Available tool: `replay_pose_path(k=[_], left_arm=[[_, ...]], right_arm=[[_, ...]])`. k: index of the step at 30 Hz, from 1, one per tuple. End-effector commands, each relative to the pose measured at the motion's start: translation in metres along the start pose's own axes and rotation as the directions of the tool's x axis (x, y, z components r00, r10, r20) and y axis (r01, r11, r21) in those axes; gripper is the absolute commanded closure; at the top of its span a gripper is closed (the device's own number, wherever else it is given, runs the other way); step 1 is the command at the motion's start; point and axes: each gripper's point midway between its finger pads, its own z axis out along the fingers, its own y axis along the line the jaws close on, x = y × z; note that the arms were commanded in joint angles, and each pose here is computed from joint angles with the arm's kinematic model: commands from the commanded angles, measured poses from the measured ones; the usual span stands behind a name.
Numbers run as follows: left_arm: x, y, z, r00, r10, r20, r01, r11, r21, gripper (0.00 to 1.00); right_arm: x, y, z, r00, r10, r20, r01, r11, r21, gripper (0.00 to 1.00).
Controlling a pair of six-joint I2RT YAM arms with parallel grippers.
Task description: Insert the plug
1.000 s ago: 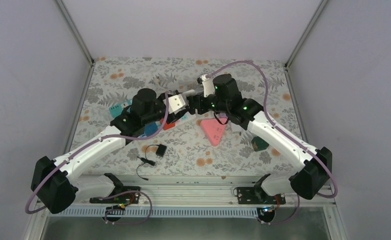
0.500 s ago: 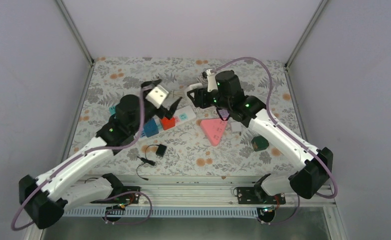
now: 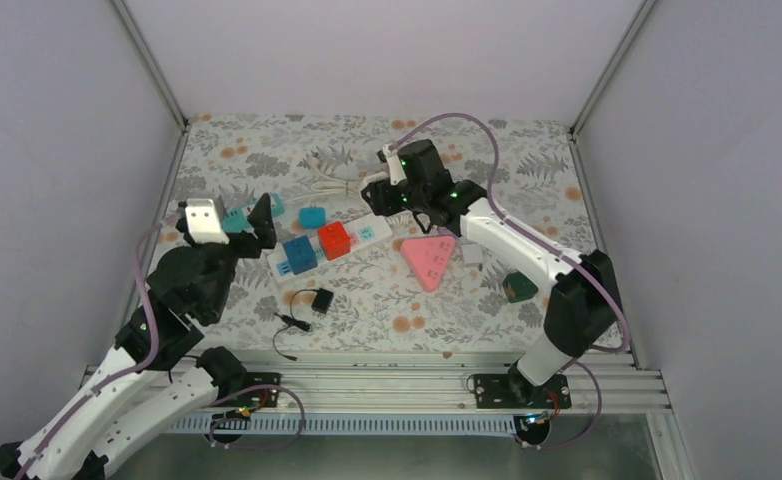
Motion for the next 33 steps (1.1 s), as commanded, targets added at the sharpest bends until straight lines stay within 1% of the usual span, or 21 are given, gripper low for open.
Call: replay_pose_path(k=[1,4,6,8,12,15,18,23,27,31,33], left_arm=[[0.035,0.031,-0.013,0.995,-0.048,-0.087,0.038,0.992,-0.117,0.00],[0.028,0.032,-0.022,0.994,-0.082,-0.067,0.075,0.993,-0.093,0.00],[0.025,0.035,-0.025,0.996,-0.066,-0.054,0.061,0.994,-0.092,0.00],[0.020,0.042,-0.028,0.997,-0.062,-0.039,0.057,0.990,-0.126,0.00],[0.017,0.048,-0.032,0.995,-0.084,-0.050,0.075,0.984,-0.164,0.00],[0.024,0.049,-0.032,0.993,-0.092,-0.068,0.080,0.983,-0.168,0.00],[0.038,0.050,-0.032,0.989,-0.100,-0.112,0.080,0.982,-0.169,0.00],[0.054,0.058,-0.044,0.972,-0.159,-0.171,0.126,0.974,-0.186,0.00],[0.062,0.071,-0.057,0.973,-0.184,-0.138,0.155,0.968,-0.196,0.00],[0.050,0.069,-0.066,0.974,-0.218,-0.067,0.209,0.970,-0.122,0.00],[0.048,0.071,-0.070,0.974,-0.221,-0.050,0.214,0.970,-0.118,0.00]], right_arm=[[-0.010,0.000,0.014,0.996,-0.090,0.026,0.090,0.996,-0.015,0.39],[0.004,-0.002,0.034,0.993,-0.108,-0.048,0.107,0.994,-0.023,0.39],[0.015,-0.005,0.043,0.990,-0.109,-0.089,0.107,0.994,-0.025,0.39],[0.028,-0.010,0.053,0.987,-0.101,-0.127,0.101,0.995,-0.013,0.39],[0.051,-0.019,0.067,0.976,-0.088,-0.199,0.092,0.996,0.012,0.40],[0.065,-0.024,0.073,0.965,-0.085,-0.248,0.096,0.995,0.034,0.41],[0.072,-0.022,0.077,0.960,-0.092,-0.266,0.103,0.994,0.029,0.41],[0.076,-0.014,0.083,0.956,-0.091,-0.280,0.094,0.996,-0.001,0.41],[0.082,-0.009,0.087,0.952,-0.114,-0.285,0.120,0.993,0.002,0.41],[0.086,-0.011,0.091,0.949,-0.107,-0.297,0.115,0.993,0.010,0.41],[0.086,-0.009,0.093,0.949,-0.110,-0.297,0.117,0.993,0.008,0.41]])
